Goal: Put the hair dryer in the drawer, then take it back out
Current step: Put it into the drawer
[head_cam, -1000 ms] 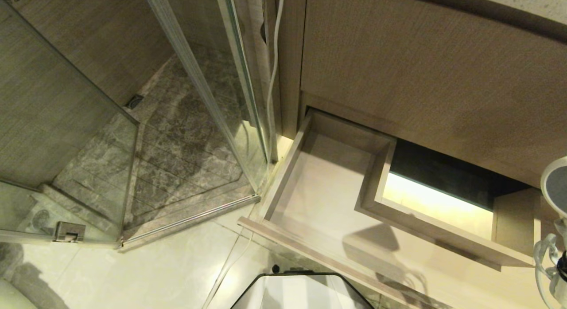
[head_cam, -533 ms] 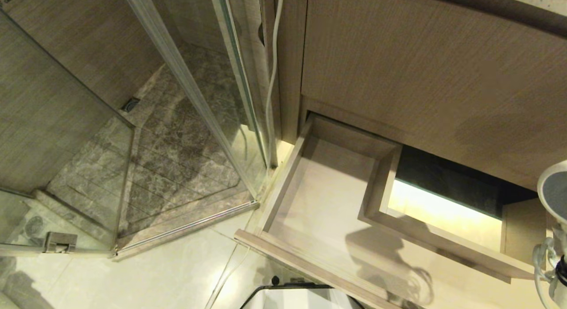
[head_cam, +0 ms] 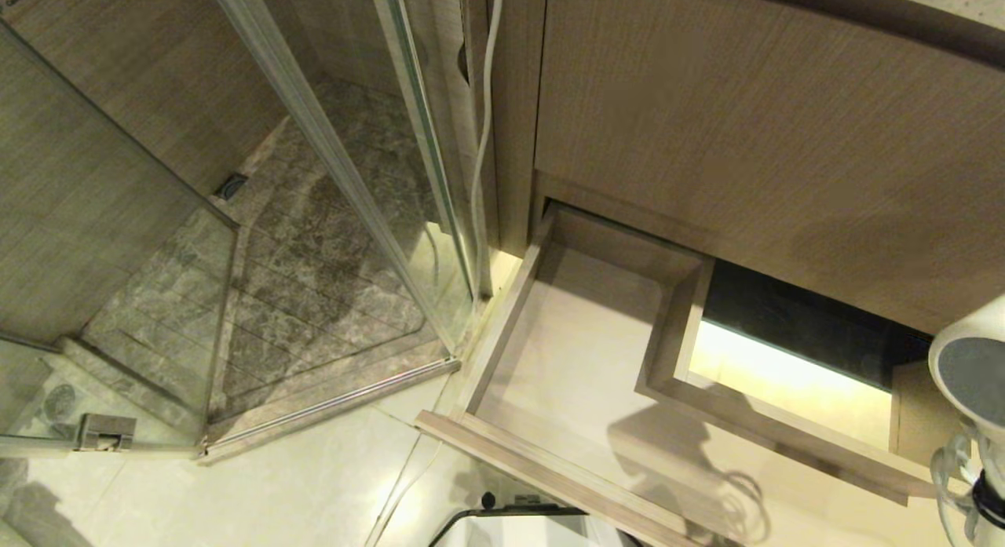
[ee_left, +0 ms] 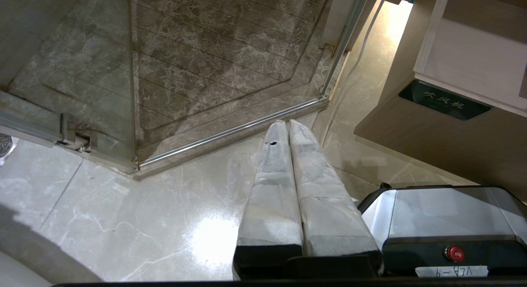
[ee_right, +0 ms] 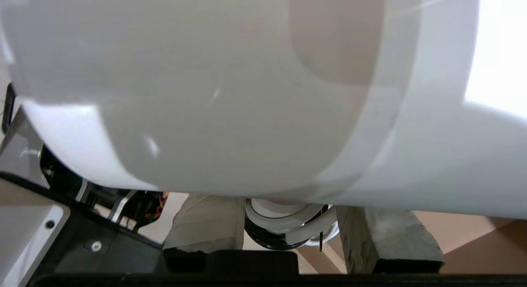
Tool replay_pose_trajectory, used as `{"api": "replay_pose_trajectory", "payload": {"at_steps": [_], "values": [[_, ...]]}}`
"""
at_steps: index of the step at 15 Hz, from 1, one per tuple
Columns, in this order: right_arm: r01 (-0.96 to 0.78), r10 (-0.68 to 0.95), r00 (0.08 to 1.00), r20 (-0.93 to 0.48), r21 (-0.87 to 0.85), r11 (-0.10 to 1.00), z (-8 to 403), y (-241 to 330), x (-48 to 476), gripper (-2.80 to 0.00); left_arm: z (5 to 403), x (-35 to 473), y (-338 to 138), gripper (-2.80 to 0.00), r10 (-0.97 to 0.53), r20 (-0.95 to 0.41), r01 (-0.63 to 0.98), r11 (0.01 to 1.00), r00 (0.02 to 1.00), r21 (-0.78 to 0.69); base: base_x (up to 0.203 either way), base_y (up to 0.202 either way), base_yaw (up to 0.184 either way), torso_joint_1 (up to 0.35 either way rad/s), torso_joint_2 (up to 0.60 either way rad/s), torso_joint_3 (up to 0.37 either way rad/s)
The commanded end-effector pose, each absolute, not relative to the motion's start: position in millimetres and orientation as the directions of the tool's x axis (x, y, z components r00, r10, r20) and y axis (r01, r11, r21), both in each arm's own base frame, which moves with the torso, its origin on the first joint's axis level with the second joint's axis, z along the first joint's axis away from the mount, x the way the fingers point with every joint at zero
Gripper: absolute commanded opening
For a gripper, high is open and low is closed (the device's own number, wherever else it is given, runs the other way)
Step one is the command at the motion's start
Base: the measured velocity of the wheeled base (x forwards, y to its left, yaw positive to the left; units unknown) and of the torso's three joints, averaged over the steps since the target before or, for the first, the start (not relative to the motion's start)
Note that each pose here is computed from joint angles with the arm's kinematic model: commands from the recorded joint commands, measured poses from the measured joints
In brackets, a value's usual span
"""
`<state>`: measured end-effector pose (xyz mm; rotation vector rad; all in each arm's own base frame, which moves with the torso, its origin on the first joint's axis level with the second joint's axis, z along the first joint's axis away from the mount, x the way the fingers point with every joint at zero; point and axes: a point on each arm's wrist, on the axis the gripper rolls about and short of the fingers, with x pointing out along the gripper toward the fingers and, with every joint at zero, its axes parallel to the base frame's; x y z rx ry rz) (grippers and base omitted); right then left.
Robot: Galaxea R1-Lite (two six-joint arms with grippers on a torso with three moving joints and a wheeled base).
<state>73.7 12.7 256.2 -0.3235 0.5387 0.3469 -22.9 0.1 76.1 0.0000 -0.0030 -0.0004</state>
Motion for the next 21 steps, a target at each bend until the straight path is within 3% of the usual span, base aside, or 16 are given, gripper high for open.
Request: {"api": "replay_pose_trajectory", "payload": {"at_steps": [1,11,21], "values": [[-0.418,0.240,0.788,-0.567,-0.205,0.885,253.0,13.5,74.6,-2.80,76.1,-22.8,0.1,-2.80,0.000,0.002,0.000,1.000,1.000,0.000,0.000,0.000,0.000,0.000,0.00,0.000],[-0.581,0.349,0.657,-0.669,-0.154,0.799,232.7,44.7,127.2,-2.80,76.1,-22.8,0.1,-2.80,0.000,0.002,0.000,1.000,1.000,0.000,0.000,0.000,0.000,0.000,0.00,0.000],[-0.688,0.378,0.505,-0.776,-0.097,0.719,185.7,94.7,194.2,-2.80,76.1,-22.8,0.1,-2.80,0.002,0.002,-0.002,1.000,1.000,0.000,0.000,0.000,0.000,0.000,0.00,0.000]]}}
